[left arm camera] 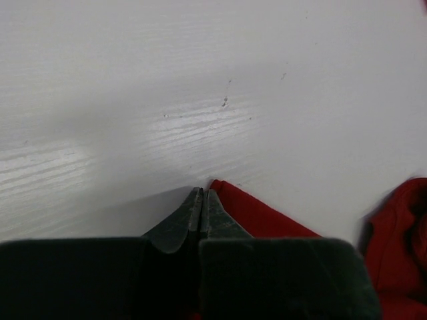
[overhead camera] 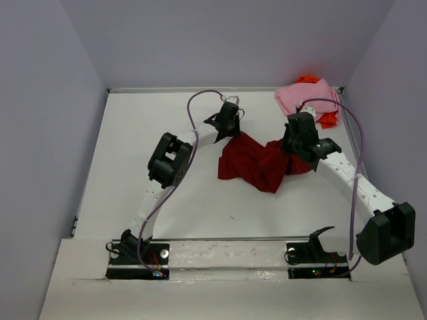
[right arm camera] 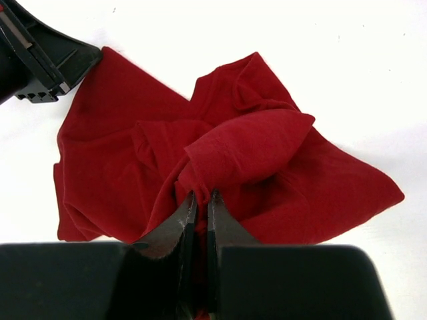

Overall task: Fold and stack the t-shirts
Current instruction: Flatten the tshirt out

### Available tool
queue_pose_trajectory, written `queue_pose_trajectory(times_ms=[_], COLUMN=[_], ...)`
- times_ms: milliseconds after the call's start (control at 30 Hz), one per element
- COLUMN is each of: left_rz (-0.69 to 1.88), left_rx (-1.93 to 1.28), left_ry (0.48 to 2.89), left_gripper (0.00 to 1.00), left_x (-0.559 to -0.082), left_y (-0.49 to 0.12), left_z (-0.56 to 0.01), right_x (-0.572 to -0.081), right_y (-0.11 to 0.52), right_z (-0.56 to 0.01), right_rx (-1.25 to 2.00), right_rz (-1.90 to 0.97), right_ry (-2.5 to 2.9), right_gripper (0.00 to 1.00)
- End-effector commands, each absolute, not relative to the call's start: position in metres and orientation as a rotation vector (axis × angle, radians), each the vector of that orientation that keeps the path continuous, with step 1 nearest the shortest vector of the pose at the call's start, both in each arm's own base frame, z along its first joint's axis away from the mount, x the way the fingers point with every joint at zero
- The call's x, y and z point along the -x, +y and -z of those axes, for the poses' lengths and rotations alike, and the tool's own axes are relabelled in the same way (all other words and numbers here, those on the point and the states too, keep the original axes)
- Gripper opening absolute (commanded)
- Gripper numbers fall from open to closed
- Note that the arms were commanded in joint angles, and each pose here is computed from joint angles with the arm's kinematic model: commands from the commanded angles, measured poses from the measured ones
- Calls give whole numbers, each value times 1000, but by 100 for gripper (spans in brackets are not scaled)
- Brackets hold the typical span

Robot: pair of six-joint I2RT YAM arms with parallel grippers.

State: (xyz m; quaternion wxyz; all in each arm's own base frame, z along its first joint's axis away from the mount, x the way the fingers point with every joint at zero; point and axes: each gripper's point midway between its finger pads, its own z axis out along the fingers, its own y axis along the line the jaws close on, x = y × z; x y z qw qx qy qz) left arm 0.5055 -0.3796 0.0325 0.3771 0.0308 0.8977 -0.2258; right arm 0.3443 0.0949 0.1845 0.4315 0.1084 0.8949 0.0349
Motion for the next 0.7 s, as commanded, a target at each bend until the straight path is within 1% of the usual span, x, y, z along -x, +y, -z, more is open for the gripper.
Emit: queue_pose_trajectory(times_ms=[0,100,167,333,367,433,467,533,667], left_rz=[558,575,559,579,571,493,453,392,240], left_rx=[-164,-218,-251,-335,-345,-340,-336,-340,-383], left_ry=[2380,2376,2358,2340,2345,2408,2450,2494,2463], left_gripper=[20,64,75,75,73,69,68,65,65], left_x=[-490,-484,-483,-481,-483,-480,-479,-476,-477], left_y=[-378,-377,-372,-371,-371,-361,-357,-351,-350], left_z=[-16,-23,-31,-38,-35,-21,-4,4,8], right_x=[-363,-364,-364,-365,-365,-366,-367,-367,-367], right_y=[98,100,102,100,100,99,99,100,100], right_z=[-216,-216,-214,-212,-213,-216,-217,-217,-215], right_rx=[-285,-278,-273,-282,-278,-278,-277,-276,-276], right_rz=[-123,-128,-135,-136,-137,-132,-132,-134,-136], right_ry=[2132,2136,2142,2148,2146,2139,2137,2138,2142], right_gripper=[0,0,0,0,0,0,0,0,0])
